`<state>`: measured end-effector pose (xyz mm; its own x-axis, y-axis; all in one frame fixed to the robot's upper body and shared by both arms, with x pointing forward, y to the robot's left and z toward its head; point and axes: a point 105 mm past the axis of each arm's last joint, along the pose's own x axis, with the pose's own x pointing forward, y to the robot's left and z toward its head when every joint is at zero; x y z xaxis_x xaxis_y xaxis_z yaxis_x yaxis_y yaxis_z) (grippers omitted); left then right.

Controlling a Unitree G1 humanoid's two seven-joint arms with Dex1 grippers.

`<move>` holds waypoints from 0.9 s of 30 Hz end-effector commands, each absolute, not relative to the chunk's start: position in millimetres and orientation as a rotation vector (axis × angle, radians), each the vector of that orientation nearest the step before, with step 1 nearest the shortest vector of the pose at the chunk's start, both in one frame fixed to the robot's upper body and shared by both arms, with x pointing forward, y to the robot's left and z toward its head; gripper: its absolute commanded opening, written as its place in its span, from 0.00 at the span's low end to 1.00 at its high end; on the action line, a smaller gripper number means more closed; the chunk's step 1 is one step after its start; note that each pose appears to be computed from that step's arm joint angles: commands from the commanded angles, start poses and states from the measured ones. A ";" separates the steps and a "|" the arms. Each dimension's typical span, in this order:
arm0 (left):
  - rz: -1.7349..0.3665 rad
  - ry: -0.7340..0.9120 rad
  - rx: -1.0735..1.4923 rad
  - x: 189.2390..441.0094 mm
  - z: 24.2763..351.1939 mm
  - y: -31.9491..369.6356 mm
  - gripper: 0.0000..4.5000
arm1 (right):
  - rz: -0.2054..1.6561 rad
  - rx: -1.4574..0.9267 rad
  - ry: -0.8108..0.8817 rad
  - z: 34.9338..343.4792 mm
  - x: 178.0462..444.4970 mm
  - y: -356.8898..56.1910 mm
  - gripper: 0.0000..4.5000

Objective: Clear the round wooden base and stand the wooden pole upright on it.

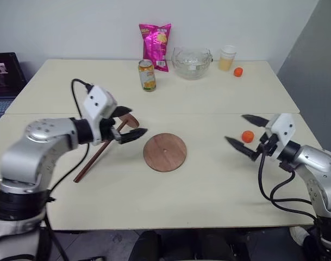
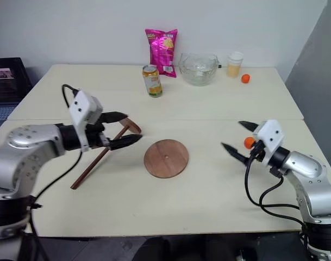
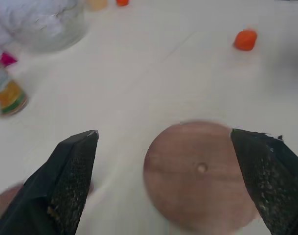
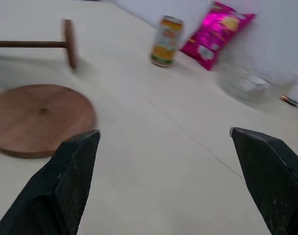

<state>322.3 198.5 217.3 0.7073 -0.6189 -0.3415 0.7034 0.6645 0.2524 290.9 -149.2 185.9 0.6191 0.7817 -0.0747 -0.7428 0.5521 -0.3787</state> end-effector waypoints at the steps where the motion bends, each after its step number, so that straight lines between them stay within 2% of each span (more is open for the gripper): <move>1: -0.624 0.327 0.476 333.9 226.7 236.4 1.00 | 1.093 -0.398 -0.110 192.8 271.2 -117.6 0.99; 6: -0.664 0.500 0.494 337.7 216.9 246.6 1.00 | 1.231 -0.378 -0.078 179.2 254.1 -94.3 0.99; 15: -0.637 0.673 0.503 357.7 202.9 266.4 1.00 | 1.300 -0.380 -0.063 152.1 238.4 -69.2 0.99; 27: -0.669 0.783 0.478 380.1 169.7 252.3 1.00 | 1.301 -0.354 -0.103 154.1 237.4 -49.7 0.99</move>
<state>374.3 250.6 158.8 0.4951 -0.3829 -0.7799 0.7090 0.6969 0.1080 239.7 -54.6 140.0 0.2756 0.9482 -0.1578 -0.9387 0.2301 -0.2567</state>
